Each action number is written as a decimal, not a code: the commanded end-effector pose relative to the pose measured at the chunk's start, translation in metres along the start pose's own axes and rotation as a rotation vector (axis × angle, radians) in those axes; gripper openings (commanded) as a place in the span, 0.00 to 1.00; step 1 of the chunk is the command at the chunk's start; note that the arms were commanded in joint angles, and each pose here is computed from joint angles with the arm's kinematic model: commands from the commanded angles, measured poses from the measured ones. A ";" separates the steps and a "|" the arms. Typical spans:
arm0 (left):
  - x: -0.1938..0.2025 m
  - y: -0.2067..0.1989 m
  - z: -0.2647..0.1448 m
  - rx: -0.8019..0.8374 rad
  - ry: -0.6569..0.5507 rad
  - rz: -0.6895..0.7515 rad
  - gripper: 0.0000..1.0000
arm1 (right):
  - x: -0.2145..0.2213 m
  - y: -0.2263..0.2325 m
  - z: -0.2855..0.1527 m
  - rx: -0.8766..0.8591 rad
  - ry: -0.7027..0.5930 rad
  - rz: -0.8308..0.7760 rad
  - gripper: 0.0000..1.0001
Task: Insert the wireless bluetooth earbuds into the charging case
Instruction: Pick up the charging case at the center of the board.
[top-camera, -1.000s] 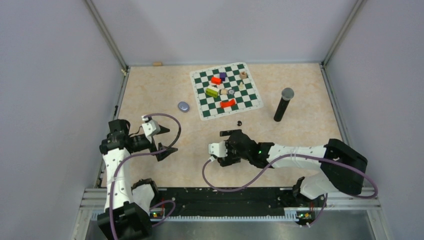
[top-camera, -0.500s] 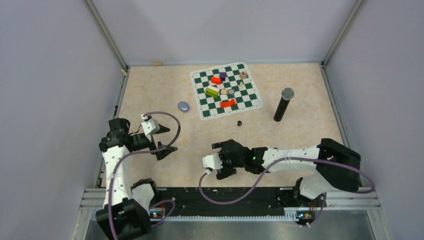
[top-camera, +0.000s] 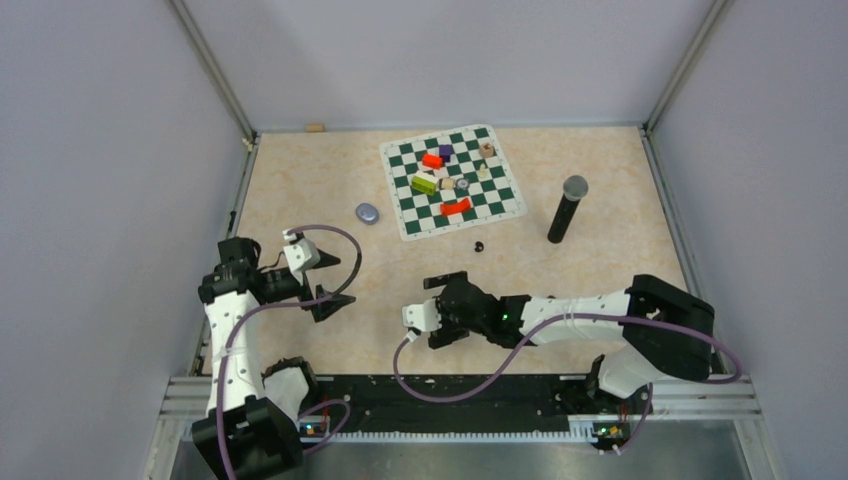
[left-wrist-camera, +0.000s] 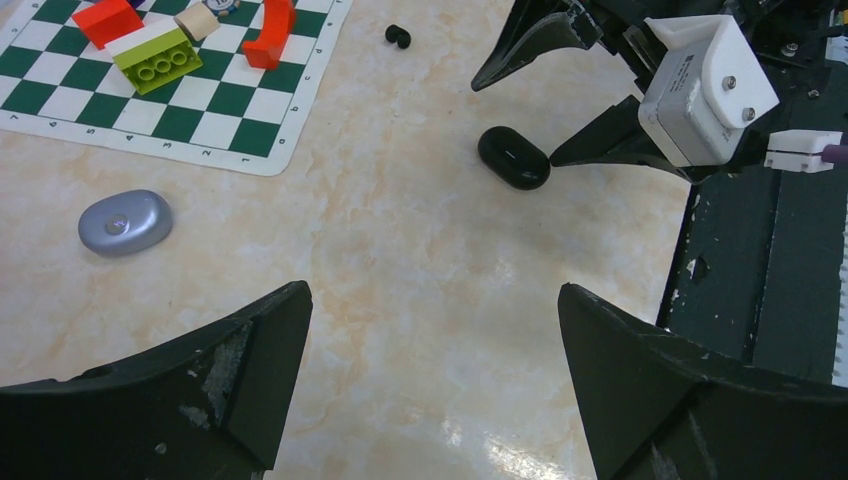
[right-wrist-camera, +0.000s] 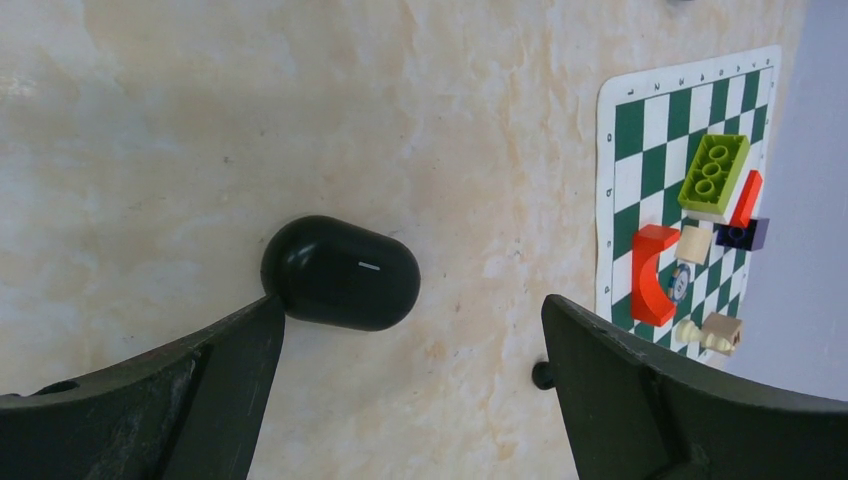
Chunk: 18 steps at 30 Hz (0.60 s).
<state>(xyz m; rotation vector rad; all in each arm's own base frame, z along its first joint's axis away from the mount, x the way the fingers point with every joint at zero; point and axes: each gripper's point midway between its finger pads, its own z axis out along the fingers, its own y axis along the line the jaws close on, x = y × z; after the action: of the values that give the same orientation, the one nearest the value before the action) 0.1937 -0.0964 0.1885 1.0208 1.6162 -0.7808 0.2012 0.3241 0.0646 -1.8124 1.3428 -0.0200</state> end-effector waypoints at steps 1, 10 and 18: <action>-0.016 0.002 -0.003 -0.003 -0.039 0.046 0.99 | 0.003 -0.024 0.000 0.085 0.012 0.011 0.99; -0.016 0.001 -0.003 -0.002 -0.043 0.049 0.99 | 0.019 -0.054 -0.012 0.143 0.025 0.119 0.99; -0.017 0.001 -0.004 -0.003 -0.043 0.051 0.99 | -0.012 -0.033 -0.025 -0.098 -0.119 0.312 0.99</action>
<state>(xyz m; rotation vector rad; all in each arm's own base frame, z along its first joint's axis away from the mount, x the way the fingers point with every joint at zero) 0.1928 -0.0952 0.1893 1.0281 1.6064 -0.7684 0.2308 0.3003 0.0850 -1.6556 1.5440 0.0950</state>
